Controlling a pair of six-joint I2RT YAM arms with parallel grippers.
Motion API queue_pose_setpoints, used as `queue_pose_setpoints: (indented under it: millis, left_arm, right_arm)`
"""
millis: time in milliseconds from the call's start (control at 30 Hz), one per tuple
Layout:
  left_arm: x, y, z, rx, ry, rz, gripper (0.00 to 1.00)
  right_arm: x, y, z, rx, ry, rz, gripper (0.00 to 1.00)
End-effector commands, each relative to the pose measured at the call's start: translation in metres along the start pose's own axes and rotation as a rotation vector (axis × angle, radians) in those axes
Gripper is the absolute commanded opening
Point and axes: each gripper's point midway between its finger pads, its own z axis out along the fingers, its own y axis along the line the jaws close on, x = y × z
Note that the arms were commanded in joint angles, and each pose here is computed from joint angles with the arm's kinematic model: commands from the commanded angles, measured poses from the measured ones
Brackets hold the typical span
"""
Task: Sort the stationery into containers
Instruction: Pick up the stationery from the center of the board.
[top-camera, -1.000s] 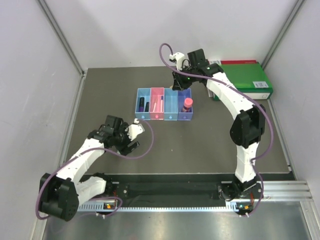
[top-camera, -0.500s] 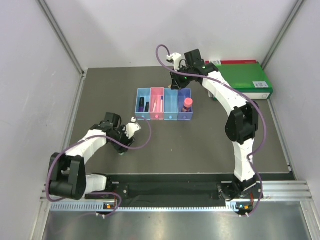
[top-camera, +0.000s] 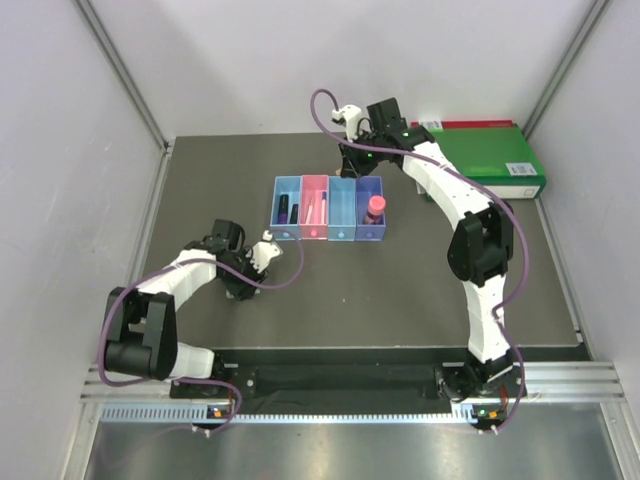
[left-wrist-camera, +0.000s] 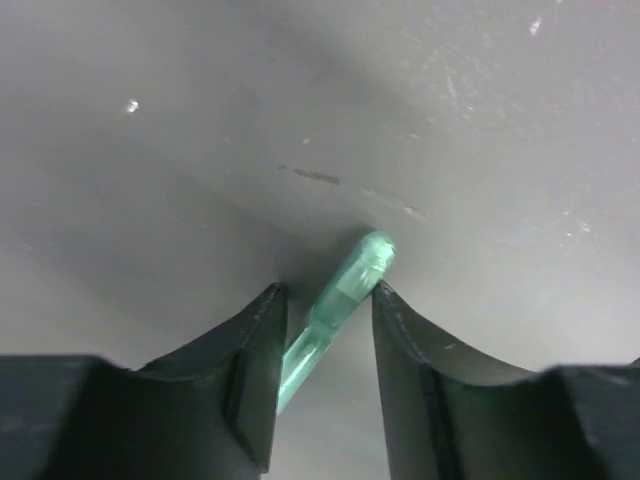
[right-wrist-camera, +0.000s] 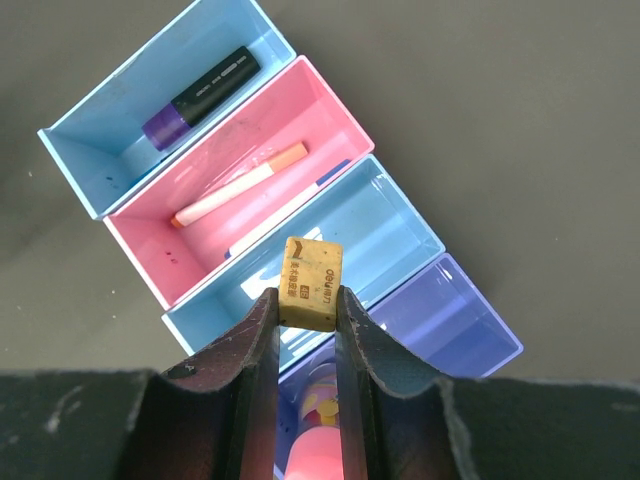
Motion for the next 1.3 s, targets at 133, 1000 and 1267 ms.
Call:
queue_pose_setpoints:
  millis: [133, 1000, 1267]
  left_arm:
    - [0.004, 0.004, 0.003, 0.013, 0.037, 0.008, 0.12]
    - [-0.171, 0.050, -0.127, -0.134, -0.489, 0.031, 0.00]
    - [-0.187, 0.046, -0.140, -0.136, -0.558, 0.063, 0.00]
  right_arm:
    - [-0.023, 0.001, 0.001, -0.004, -0.066, -0.044, 0.00]
    - [0.053, 0.024, 0.048, -0.043, 0.143, -0.056, 0.22]
    - [0.039, 0.027, 0.037, -0.010, 0.120, -0.074, 0.59]
